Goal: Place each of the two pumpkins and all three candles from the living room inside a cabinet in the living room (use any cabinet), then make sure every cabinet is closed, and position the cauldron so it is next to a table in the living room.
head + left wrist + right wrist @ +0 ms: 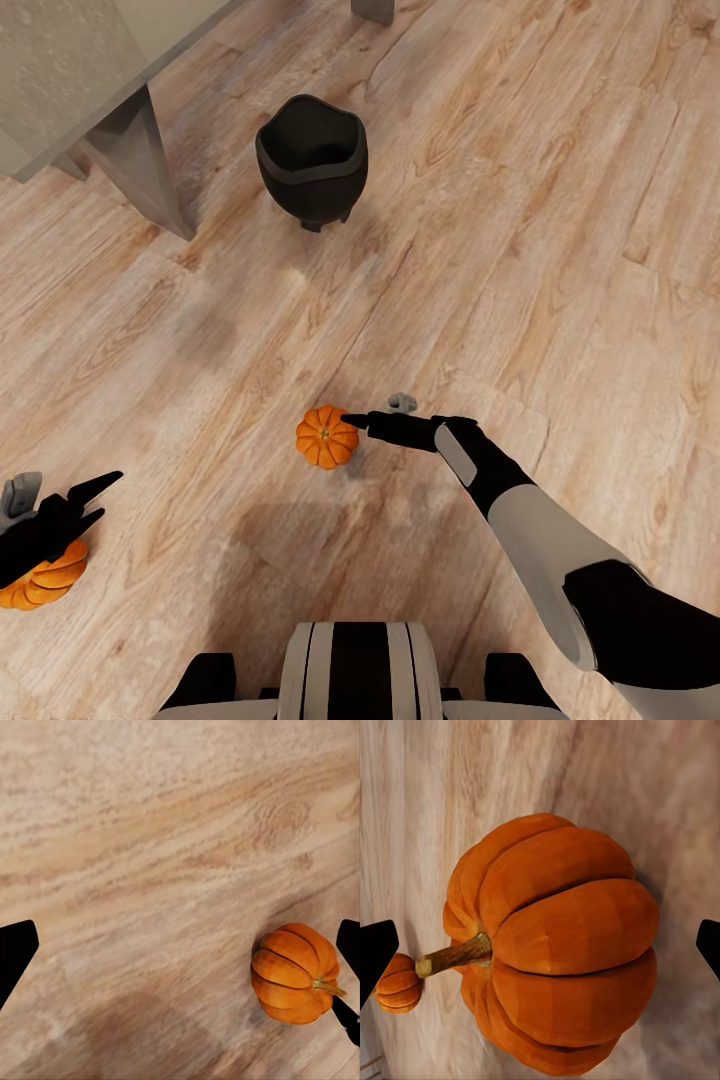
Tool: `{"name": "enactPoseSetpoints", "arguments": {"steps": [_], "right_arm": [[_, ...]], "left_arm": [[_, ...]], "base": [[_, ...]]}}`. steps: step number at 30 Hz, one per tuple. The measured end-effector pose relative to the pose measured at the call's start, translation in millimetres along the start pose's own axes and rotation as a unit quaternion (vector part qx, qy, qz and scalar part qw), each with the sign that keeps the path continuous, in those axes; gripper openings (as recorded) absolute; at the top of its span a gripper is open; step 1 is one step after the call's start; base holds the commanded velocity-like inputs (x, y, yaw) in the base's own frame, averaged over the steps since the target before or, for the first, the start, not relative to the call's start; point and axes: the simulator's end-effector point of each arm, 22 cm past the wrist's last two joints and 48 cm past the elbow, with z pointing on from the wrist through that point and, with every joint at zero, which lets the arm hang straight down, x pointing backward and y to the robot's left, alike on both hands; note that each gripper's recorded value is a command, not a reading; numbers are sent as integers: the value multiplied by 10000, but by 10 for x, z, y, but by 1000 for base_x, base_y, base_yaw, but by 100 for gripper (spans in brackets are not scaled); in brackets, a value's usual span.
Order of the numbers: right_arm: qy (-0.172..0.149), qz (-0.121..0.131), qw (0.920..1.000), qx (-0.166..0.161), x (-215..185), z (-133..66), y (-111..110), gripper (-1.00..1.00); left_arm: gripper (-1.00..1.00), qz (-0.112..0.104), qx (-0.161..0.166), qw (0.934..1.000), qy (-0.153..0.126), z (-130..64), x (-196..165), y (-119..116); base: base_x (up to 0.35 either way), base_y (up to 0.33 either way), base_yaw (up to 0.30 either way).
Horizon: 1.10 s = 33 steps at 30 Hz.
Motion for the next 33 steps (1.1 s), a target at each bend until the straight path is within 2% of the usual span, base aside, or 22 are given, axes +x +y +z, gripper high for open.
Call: {"name": "enactPoseSetpoints", "arguments": {"steps": [4,11,18,23,33], "right_arm": [[-2,-3,10000,3,-2,-3,-3,100],[82,102,9999,35,119,75,-148,100],[81,104,9999,33,120,75,-148,100],[146,182,9997,55,212,129,-248,100],[144,183,9997,54,211,129,-247,100]], "left_arm": [[100,-1,-1,10000,1,1,1,0],[100,-38,-121,9999,82,72,65,121],[100,-37,-86,9999,78,70,62,105],[100,-58,-158,9998,138,120,109,185],[100,-59,-152,9998,138,120,109,182]], "base": [[0,0,0],[0,0,0],[0,0,0],[0,0,0],[0,0,0]]}}
